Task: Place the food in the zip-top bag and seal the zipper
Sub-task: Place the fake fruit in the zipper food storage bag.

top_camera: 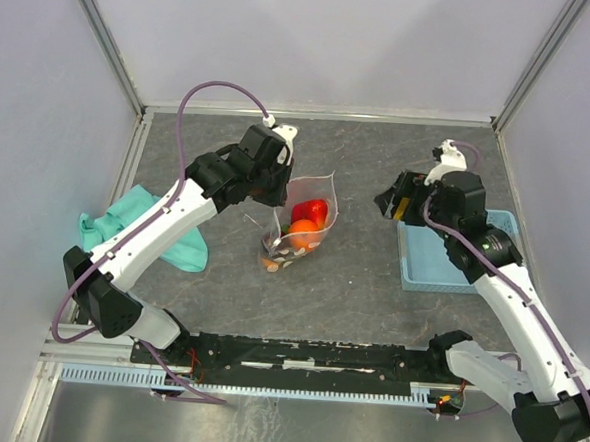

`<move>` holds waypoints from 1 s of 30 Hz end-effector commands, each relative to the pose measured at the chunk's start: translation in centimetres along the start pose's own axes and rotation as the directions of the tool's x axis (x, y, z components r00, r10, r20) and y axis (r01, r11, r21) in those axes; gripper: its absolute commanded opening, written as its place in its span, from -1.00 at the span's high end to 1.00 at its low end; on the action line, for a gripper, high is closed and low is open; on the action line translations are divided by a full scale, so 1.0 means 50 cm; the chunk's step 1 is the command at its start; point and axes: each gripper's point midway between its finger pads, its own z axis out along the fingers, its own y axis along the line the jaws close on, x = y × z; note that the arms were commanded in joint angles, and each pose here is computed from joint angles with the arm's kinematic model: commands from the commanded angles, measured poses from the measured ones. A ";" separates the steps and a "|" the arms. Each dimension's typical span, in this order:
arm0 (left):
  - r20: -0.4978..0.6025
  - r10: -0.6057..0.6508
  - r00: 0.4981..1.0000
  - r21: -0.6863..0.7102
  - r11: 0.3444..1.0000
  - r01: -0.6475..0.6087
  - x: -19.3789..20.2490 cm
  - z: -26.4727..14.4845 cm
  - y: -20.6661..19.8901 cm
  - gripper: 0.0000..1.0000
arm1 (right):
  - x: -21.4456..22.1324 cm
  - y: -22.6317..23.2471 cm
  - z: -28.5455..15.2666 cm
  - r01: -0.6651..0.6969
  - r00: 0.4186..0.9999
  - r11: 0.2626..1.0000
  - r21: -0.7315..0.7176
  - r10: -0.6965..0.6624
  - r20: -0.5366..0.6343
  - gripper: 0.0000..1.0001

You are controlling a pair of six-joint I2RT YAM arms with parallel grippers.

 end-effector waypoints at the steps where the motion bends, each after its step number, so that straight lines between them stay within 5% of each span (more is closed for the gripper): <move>1: 0.060 0.063 0.996 0.015 0.998 -0.064 -0.041 -0.028 -0.007 0.95 | -0.098 0.136 -0.015 0.090 0.985 0.974 -0.209 -0.056 0.166 -0.39; 15: 0.056 0.066 0.996 0.026 0.997 -0.067 -0.041 -0.031 -0.010 0.95 | -0.038 0.407 0.039 0.263 0.963 0.802 -0.536 -0.183 0.199 -0.44; 30: 0.043 0.053 0.998 0.043 0.998 -0.055 -0.035 -0.026 -0.017 0.95 | 0.084 0.396 0.164 0.228 0.974 0.827 -0.514 -0.197 0.115 -0.59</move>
